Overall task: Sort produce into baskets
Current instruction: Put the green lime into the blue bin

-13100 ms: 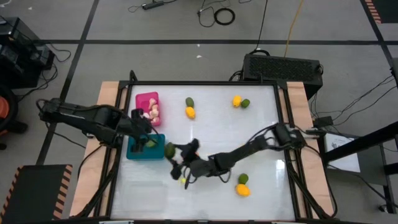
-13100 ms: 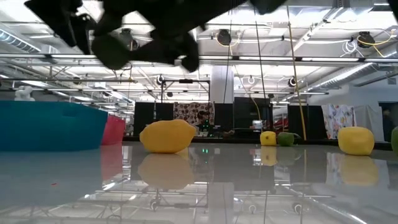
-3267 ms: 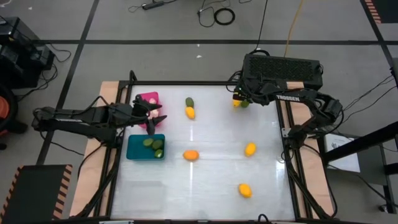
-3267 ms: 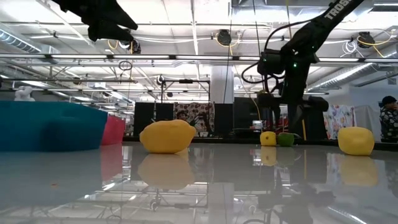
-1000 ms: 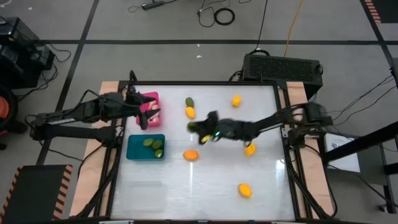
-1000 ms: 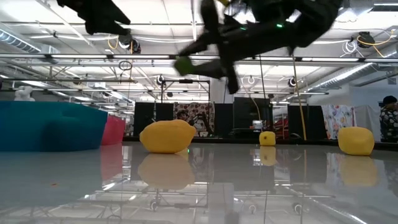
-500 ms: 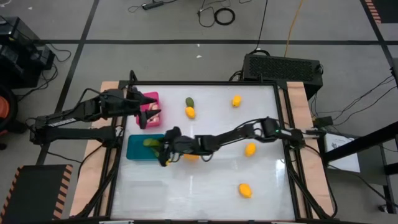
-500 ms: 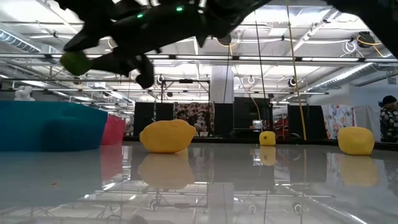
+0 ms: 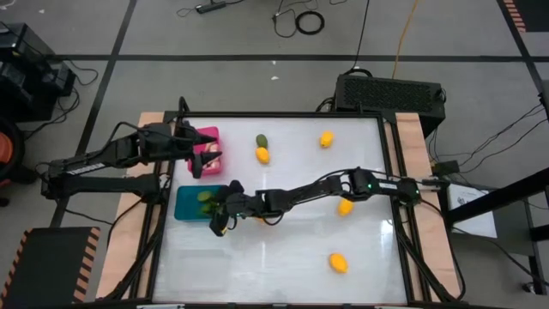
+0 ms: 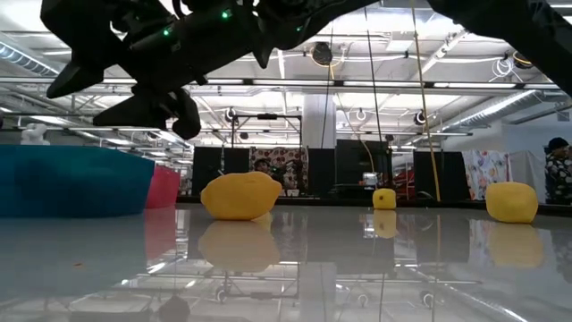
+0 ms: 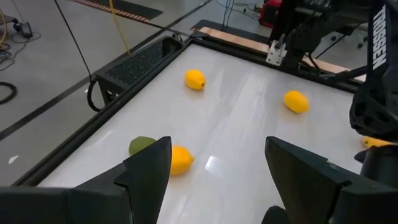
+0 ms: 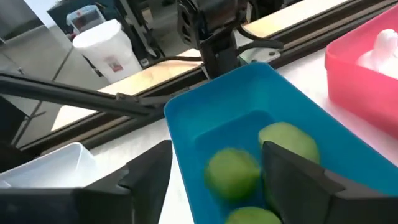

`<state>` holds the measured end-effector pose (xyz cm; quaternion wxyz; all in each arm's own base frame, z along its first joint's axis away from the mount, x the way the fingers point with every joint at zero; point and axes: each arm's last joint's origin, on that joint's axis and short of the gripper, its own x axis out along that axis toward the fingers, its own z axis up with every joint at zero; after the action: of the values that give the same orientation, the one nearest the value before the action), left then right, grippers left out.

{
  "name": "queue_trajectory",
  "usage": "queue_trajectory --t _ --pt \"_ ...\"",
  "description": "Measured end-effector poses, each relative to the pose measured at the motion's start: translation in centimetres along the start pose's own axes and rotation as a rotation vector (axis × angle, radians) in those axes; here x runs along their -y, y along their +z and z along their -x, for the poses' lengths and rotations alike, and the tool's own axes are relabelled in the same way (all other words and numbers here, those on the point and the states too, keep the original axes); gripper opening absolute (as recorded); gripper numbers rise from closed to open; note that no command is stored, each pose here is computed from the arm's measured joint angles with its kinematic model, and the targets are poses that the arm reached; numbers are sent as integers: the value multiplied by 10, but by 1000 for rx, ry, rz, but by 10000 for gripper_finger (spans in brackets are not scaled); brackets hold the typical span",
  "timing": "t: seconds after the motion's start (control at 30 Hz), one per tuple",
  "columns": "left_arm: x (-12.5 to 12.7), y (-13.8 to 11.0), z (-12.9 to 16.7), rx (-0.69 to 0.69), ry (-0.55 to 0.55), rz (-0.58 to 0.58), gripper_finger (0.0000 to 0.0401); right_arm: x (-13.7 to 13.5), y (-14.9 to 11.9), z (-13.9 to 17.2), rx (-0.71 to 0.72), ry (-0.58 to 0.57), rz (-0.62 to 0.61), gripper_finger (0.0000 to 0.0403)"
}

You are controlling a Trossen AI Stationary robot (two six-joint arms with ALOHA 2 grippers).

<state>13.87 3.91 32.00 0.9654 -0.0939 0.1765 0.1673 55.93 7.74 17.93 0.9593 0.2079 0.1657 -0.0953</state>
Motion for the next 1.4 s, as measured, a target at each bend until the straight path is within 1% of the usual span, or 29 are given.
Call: queue_trajectory --t 0.17,0.4,0.5,0.6,0.7,0.77,0.87,0.93,0.97,1.03,1.13,1.2,1.23,1.33,1.4 --pt "0 0 0 2 -1 0 265 -1 5 5 -17 -10 -6 253" --pt "0 -1 -5 -19 3 -1 265 -8 4 10 -38 -8 5 245" --pt "0 -2 -9 -41 7 -3 265 -13 6 19 -92 -27 34 239" --pt "0 -3 -17 -69 16 -4 265 -17 5 32 -198 -75 60 234" --pt "0 -6 -30 -114 33 -4 265 -25 5 50 -282 -119 85 228" --pt "0 -9 -43 -156 42 9 265 -35 9 66 -302 -150 109 222" --pt "0 -14 -63 -212 54 7 265 -50 12 98 -324 -277 200 213" --pt "0 -17 -76 -240 58 -6 265 -56 9 123 -351 -409 290 207" --pt "0 -18 -83 -251 59 -16 265 -58 8 135 -367 -475 314 204" --pt "0 -21 -95 -267 58 -32 265 -59 7 163 -411 -597 331 198" --pt "-1 -24 -113 -262 67 -37 265 -58 4 201 -447 -771 312 192" --pt "-7 -25 -128 -238 104 35 265 -56 -1 220 -454 -871 295 189" --pt "-12 -26 -136 -223 131 94 265 -57 -5 225 -443 -890 265 188" --pt "-33 -31 -162 -214 214 253 265 -57 -14 238 -427 -855 213 187" --pt "-48 -33 -178 -234 260 352 265 -53 -19 244 -403 -856 174 187"
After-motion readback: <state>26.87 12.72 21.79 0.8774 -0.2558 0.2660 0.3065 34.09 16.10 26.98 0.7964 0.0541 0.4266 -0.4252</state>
